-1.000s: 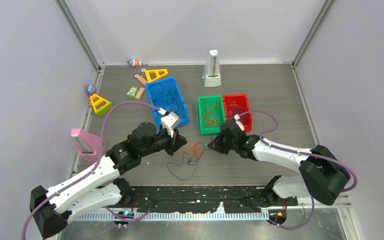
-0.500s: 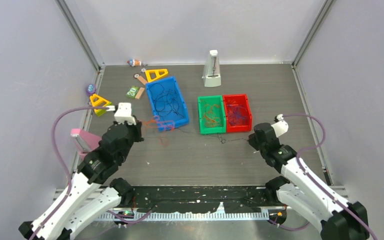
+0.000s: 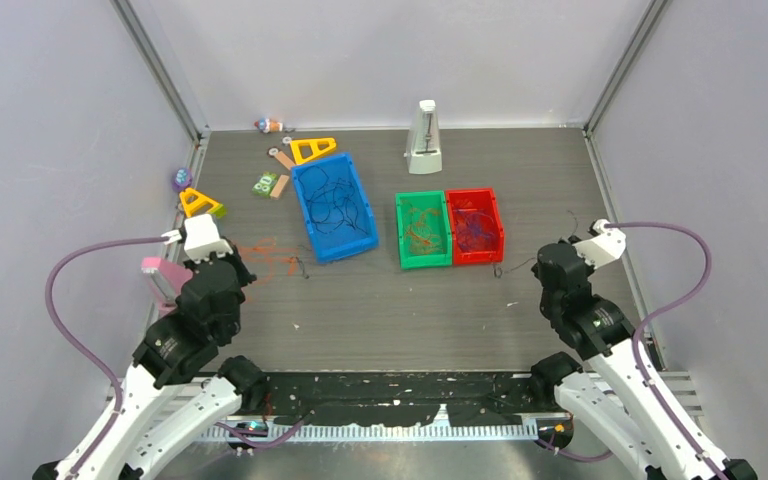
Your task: Untangle the cables
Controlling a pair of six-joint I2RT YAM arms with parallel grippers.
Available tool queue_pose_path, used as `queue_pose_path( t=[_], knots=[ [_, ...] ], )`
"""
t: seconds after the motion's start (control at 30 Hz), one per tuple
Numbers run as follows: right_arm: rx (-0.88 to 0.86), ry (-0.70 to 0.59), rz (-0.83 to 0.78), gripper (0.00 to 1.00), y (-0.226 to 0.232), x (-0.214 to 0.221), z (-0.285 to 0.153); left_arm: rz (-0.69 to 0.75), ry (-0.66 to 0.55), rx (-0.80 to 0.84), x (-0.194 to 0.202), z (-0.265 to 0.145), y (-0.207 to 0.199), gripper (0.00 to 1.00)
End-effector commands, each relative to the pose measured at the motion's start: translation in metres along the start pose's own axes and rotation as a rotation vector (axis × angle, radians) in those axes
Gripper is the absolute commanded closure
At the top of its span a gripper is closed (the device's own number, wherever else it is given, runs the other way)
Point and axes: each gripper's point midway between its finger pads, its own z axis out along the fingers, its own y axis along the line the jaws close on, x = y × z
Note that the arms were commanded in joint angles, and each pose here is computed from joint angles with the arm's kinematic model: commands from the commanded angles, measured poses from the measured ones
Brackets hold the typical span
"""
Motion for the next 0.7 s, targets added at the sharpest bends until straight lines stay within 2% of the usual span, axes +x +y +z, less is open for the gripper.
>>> queue_pose_path(
  t=[0.0,0.03,0.1,0.17,0.2,0.23,0.27,0.37,0.43,0.53,0.57,0.6,0.67],
  knots=[
    [-0.073,-0.044,-0.041,0.95,0.012,-0.024,-0.009,-0.065,-0.074,-0.074,-0.023,-0.004,0.015,1.00],
    [-0.076,-0.043,-0.071,0.94,0.011,-0.024,-0.010,-0.054,-0.071,-0.071,-0.023,-0.004,0.014,1.00],
    [-0.198,-0.033,-0.148,0.95,0.028,-0.026,-0.017,-0.034,-0.071,0.022,-0.027,-0.005,-0.001,1.00],
    [-0.456,-0.004,-0.234,0.93,0.063,-0.017,-0.035,-0.007,-0.082,0.227,-0.028,-0.009,-0.035,1.00],
    [-0.647,0.023,-0.245,0.91,0.090,-0.008,-0.052,-0.003,-0.105,0.352,-0.032,-0.015,-0.057,1.00],
    [-0.746,0.006,-0.268,0.86,0.099,-0.008,-0.064,0.014,-0.119,0.474,-0.033,-0.023,-0.076,1.00],
    [-0.924,0.028,-0.277,0.82,0.118,0.002,-0.086,0.026,-0.132,0.568,-0.034,-0.031,-0.090,1.00],
    [-1.237,0.059,-0.300,0.82,0.138,0.018,-0.133,0.049,-0.129,0.744,-0.036,-0.048,-0.118,1.00],
    [-1.363,0.074,-0.296,0.85,0.145,0.023,-0.153,0.070,-0.115,0.817,-0.035,-0.055,-0.130,1.00],
    [-1.461,0.103,-0.307,0.87,0.154,0.030,-0.170,0.090,-0.096,0.909,-0.035,-0.064,-0.146,1.00],
    [-1.485,0.133,-0.321,0.84,0.158,0.036,-0.175,0.097,-0.088,0.943,-0.034,-0.067,-0.151,1.00],
    [-1.517,0.145,-0.344,0.75,0.161,0.042,-0.182,0.098,-0.086,0.973,-0.035,-0.071,-0.155,1.00],
    [-1.551,0.169,-0.393,0.71,0.169,0.051,-0.192,0.103,-0.078,1.024,-0.035,-0.077,-0.162,1.00]
  ],
)
